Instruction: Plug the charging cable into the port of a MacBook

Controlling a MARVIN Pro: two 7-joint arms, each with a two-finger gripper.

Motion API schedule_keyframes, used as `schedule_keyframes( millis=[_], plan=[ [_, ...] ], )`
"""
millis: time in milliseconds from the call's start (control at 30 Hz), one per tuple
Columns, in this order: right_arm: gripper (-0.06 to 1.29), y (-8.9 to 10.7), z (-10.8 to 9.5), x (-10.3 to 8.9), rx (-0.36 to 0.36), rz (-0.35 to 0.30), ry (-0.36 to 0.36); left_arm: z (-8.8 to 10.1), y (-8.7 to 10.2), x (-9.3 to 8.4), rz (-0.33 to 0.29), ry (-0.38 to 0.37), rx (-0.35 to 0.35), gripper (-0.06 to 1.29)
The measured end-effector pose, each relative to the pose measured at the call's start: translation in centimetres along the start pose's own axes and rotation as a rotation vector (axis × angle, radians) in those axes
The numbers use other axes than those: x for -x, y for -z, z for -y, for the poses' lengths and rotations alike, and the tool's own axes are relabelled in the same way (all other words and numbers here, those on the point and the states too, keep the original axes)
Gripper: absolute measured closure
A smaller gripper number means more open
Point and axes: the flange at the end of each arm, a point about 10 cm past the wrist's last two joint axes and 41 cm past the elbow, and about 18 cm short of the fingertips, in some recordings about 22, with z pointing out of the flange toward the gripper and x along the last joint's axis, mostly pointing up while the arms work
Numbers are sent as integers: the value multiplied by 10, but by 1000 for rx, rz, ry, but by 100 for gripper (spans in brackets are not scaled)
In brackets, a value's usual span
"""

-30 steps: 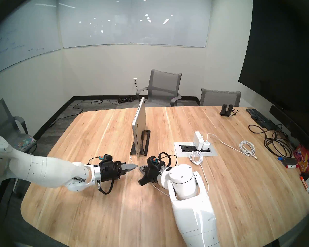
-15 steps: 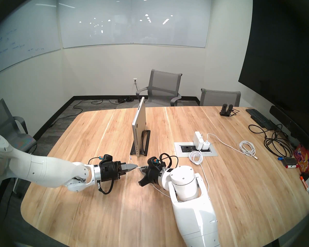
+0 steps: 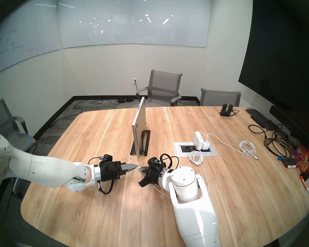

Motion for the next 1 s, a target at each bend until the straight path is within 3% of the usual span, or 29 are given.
schedule_keyframes(
  millis=[1000],
  plan=[
    [125,4,2,2,-3,-8,1,1,1,1,-3,-12,8,125]
  ],
)
